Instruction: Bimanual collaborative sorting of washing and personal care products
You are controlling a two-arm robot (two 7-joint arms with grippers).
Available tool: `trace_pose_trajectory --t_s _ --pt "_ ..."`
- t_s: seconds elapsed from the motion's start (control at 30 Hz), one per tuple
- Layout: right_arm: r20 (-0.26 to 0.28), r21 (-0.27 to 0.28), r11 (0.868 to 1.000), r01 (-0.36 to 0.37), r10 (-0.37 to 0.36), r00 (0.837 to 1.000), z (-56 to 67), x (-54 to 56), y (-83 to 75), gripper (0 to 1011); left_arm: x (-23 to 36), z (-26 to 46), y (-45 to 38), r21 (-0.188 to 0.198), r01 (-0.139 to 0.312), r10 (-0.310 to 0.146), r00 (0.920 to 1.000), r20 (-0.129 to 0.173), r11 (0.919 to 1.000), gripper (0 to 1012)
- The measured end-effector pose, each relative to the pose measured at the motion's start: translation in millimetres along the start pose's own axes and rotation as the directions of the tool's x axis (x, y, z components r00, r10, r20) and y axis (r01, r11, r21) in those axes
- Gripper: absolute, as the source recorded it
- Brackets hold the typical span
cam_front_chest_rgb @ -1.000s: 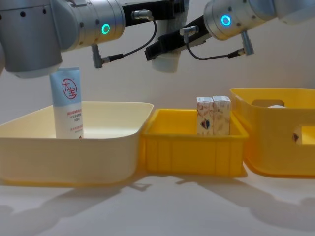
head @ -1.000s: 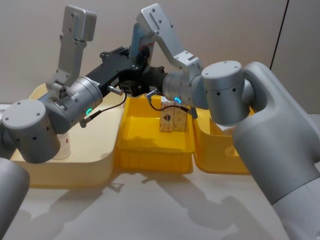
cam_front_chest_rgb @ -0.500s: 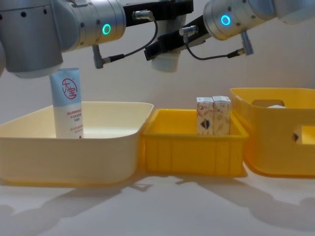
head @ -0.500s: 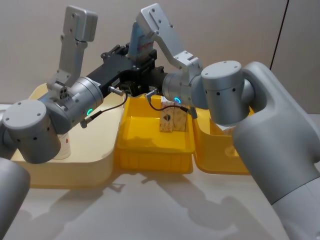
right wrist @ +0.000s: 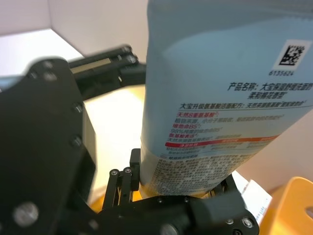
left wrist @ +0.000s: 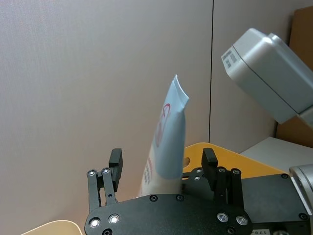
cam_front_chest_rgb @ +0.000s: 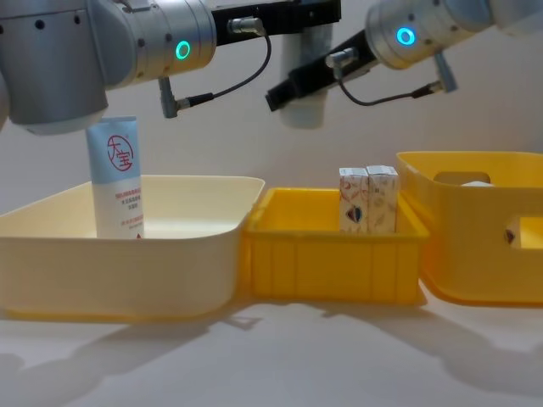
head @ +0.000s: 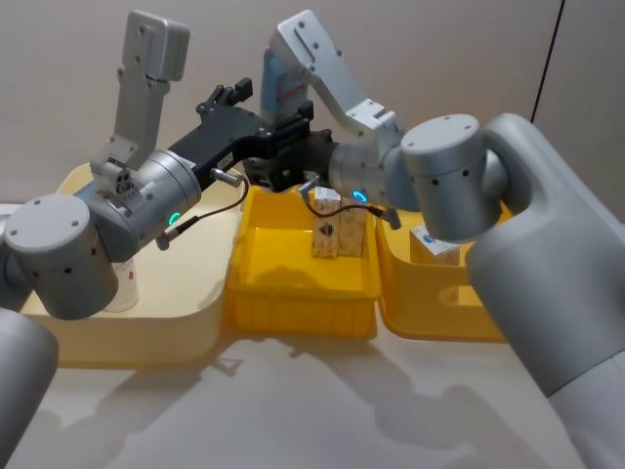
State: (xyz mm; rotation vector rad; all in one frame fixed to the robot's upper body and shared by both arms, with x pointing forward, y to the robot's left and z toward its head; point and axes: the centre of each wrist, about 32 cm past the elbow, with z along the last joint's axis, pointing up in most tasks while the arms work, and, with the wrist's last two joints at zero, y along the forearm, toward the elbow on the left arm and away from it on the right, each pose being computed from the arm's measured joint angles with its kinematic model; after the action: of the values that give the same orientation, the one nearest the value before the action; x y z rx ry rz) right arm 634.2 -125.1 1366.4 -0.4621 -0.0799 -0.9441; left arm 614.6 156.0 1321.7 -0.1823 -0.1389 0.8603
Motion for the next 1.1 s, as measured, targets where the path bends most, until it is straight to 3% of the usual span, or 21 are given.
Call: trace_pose_trajectory --t_s 0.47,0.9,1.1 --pt "0.06 -0.065 0.996 0.068 -0.064 0.996 -12.5 14.2 -17.8 660 0.0 0.0 0.0 0.0 -0.001 0.001 1.0 0.0 1.0 1003" --pt "0.042 -0.105 0.981 0.165 -0.161 0.986 -17.9 22.1 -29.7 659 0.0 0.0 0.0 0.0 -0.001 0.001 1.0 0.0 1.0 1003" --pt "0.017 -0.122 0.964 0.235 -0.234 0.972 -17.6 28.0 -35.3 660 0.0 0.0 0.0 0.0 -0.001 0.001 1.0 0.0 1.0 1003"
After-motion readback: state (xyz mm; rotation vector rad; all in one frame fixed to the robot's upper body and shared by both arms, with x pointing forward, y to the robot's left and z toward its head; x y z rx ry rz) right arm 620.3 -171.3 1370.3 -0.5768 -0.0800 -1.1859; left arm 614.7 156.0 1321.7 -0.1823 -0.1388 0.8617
